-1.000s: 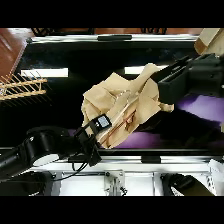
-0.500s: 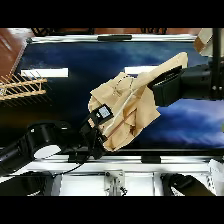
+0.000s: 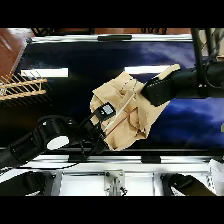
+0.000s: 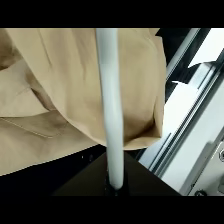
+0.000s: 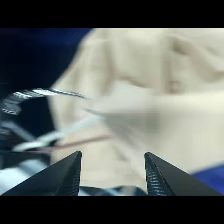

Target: Fold the shirts.

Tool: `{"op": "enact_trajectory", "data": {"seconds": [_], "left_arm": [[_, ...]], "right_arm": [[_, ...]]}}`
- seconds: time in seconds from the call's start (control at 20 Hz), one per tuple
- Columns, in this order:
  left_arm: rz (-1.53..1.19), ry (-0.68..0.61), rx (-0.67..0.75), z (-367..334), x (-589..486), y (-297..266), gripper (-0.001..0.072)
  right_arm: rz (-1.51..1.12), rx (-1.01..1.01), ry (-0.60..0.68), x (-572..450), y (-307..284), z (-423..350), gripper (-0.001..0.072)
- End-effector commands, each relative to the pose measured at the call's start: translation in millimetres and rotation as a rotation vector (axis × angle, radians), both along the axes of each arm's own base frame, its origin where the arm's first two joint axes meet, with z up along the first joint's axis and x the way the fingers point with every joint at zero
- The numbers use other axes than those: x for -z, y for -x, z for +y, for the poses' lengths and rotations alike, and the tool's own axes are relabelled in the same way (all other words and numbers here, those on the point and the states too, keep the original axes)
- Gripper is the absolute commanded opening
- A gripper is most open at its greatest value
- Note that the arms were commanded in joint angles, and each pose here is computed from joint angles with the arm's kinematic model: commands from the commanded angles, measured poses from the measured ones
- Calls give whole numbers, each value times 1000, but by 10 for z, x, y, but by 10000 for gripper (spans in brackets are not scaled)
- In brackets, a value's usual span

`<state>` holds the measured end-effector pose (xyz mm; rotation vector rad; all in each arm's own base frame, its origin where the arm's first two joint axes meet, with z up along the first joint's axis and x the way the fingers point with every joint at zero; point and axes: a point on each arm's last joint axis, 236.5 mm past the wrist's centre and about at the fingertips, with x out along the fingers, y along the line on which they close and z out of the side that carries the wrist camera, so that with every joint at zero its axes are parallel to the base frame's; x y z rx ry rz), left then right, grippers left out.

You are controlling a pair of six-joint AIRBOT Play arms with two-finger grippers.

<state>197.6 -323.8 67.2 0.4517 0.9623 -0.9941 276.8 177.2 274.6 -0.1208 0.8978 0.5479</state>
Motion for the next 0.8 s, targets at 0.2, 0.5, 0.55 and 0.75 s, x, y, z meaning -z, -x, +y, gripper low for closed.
{"op": "enact_trajectory", "data": {"seconds": [0.2, 0.5, 0.55, 0.75], "left_arm": [[-24, -16, 25, 100, -33, -60, 39], [7, -129, 96, 363, 98, 11, 39], [10, -139, 97, 403, 107, -5, 39], [-36, -169, 186, 469, 119, -53, 39]], "right_arm": [[-183, 586, 249, -355, -223, -2024, 496], [84, 142, 278, 476, -487, -2204, 496], [103, -95, 337, 639, -456, -2119, 496], [59, -554, 394, 947, -600, -1744, 496]]}}
